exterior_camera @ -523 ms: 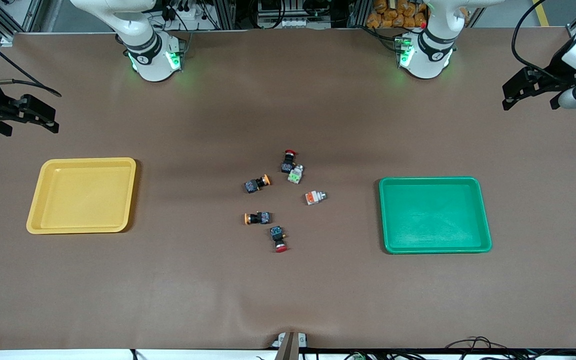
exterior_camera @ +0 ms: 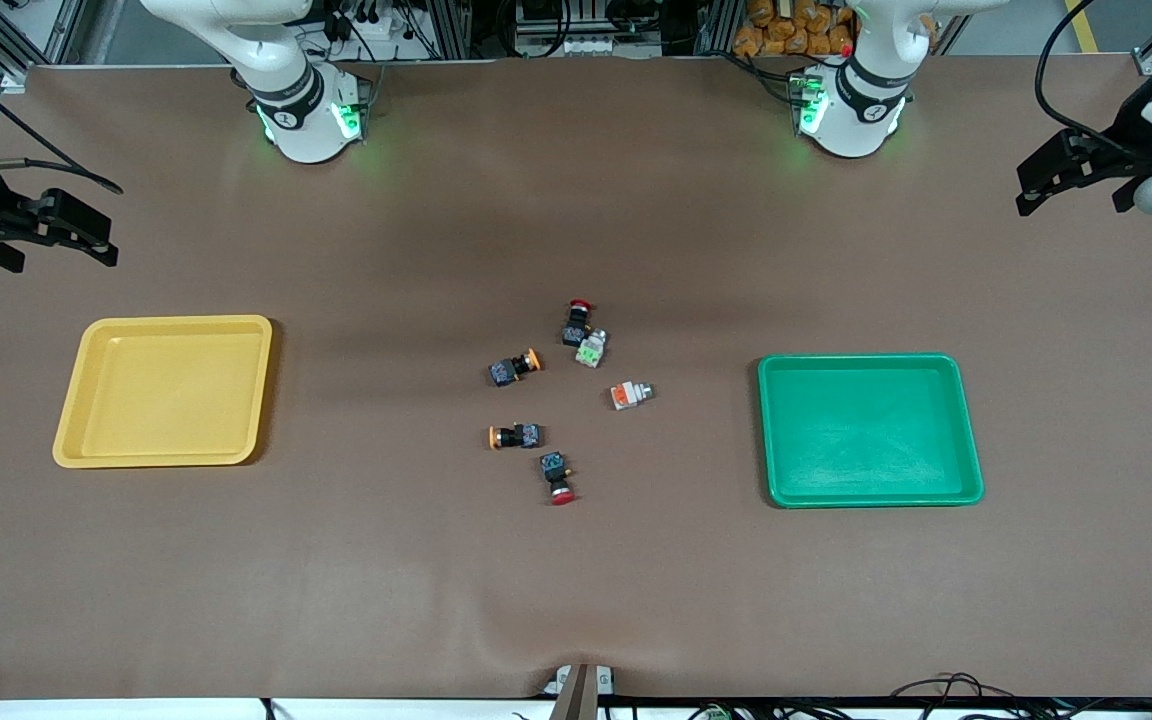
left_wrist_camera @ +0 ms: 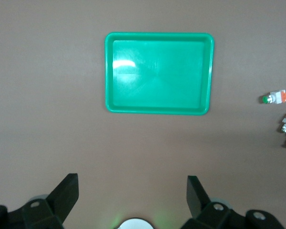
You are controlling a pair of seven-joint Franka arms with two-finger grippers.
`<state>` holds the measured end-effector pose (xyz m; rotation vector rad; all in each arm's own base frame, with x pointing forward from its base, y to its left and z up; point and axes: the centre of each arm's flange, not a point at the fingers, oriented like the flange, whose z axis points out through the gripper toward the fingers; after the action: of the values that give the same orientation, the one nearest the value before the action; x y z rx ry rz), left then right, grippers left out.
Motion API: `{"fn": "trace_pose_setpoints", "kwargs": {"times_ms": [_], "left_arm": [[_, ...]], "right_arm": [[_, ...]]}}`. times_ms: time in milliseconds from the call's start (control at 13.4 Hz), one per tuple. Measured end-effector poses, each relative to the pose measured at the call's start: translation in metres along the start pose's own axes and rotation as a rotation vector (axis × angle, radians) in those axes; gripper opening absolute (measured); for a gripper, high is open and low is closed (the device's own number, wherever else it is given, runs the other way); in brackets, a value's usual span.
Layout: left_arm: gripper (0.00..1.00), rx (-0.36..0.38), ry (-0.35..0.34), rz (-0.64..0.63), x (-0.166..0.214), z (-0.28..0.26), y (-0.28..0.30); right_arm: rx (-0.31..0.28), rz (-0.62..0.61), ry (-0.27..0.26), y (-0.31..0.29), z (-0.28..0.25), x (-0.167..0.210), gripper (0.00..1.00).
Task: Place green and yellow buttons in trays
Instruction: 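Move the left arm out from rest toward the buttons, then reach the left gripper down to the green-capped button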
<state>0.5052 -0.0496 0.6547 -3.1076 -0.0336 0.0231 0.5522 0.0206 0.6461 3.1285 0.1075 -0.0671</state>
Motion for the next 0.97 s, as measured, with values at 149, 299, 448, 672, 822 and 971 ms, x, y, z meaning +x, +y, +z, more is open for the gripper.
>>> {"fn": "trace_pose_setpoints", "kwargs": {"times_ms": [149, 299, 448, 672, 822, 971], "left_arm": [[1.0, 0.002, -0.024, 0.004, 0.006, 0.01, 0.003], [1.0, 0.004, -0.048, 0.017, 0.013, 0.022, 0.01], [1.0, 0.004, -0.063, 0.024, 0.02, 0.033, 0.015], [1.0, 0.002, -0.047, 0.041, 0.029, 0.04, 0.025], [1.0, 0.002, -0.056, 0.064, 0.036, 0.053, 0.038], [1.0, 0.0, -0.072, 0.074, 0.048, 0.079, 0.059]], "right_arm": [[0.0, 0.0, 0.0, 0.0, 0.0, 0.0, 1.0], [0.0, 0.0, 0.0, 0.0, 0.0, 0.0, 1.0], [0.0, 0.0, 0.0, 0.0, 0.0, 0.0, 1.0], [0.0, 0.001, 0.001, 0.0, 0.0, 0.0, 1.0], [0.0, 0.004, -0.002, 0.002, 0.002, 0.002, 1.0], [0.001, 0.011, -0.005, 0.006, 0.006, 0.005, 1.0]]}}
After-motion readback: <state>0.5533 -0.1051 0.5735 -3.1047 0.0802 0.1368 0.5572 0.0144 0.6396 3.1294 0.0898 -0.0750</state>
